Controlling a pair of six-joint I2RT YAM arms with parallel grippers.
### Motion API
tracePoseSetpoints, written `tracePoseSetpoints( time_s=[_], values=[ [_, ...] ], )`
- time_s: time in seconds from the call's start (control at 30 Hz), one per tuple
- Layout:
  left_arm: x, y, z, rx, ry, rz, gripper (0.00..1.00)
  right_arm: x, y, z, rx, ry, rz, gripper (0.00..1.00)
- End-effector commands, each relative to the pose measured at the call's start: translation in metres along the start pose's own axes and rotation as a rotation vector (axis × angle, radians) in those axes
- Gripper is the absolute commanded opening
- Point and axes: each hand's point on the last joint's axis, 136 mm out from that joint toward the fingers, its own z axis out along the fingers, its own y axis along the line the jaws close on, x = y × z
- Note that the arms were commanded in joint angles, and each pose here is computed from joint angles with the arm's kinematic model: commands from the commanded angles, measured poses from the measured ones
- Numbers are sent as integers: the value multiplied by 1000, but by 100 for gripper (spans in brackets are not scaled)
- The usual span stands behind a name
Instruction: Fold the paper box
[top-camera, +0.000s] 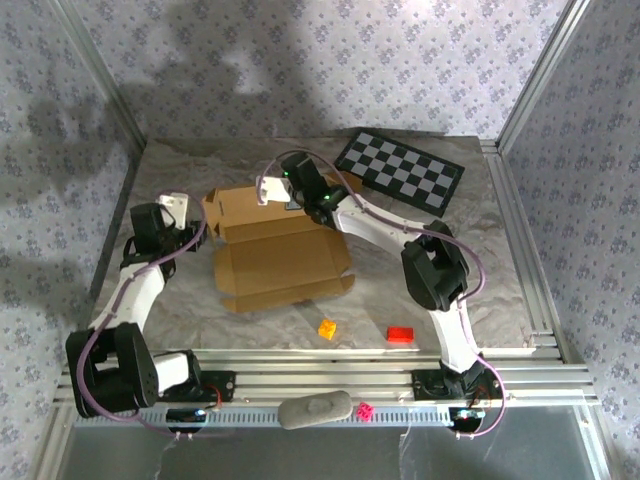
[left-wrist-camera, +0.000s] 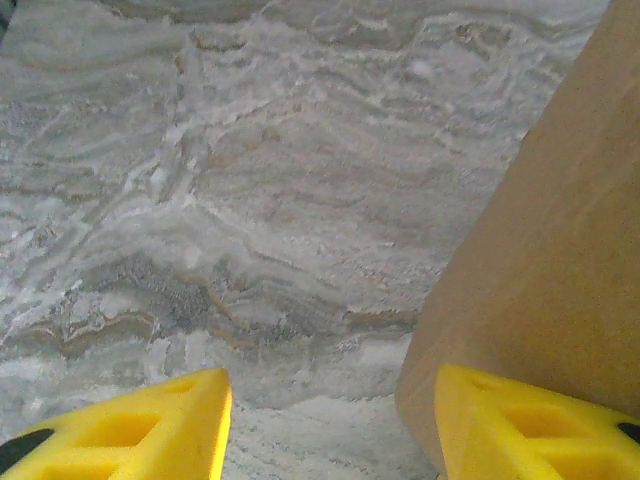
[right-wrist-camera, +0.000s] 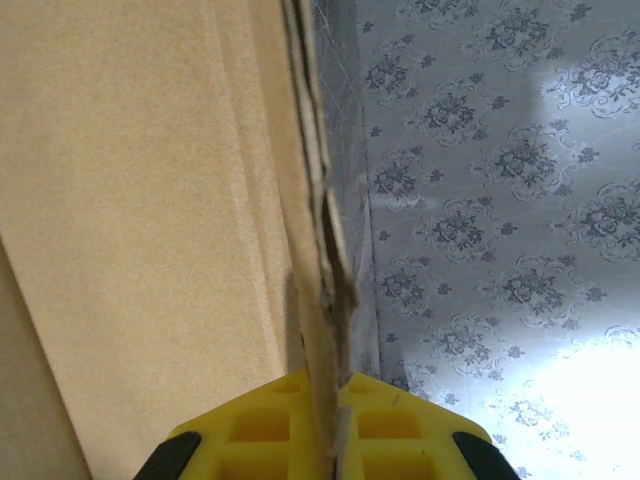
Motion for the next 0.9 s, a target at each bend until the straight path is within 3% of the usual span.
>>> tracePoseSetpoints(
  time_s=[0.0, 0.23, 0.57, 0.87],
  values=[
    [1, 7, 8, -21, -3, 22, 55, -8, -2, 7, 19, -13, -12, 0],
    [6, 8, 19, 7, 8, 11, 55, -5, 10, 15, -7, -5, -18, 0],
    [-15, -38, 12, 276, -81, 46, 55, 0, 25, 24, -31, 15, -18, 0],
    [-11, -60, 9, 364, -54, 104, 55, -2, 19, 26, -27, 2, -2, 0]
  ],
)
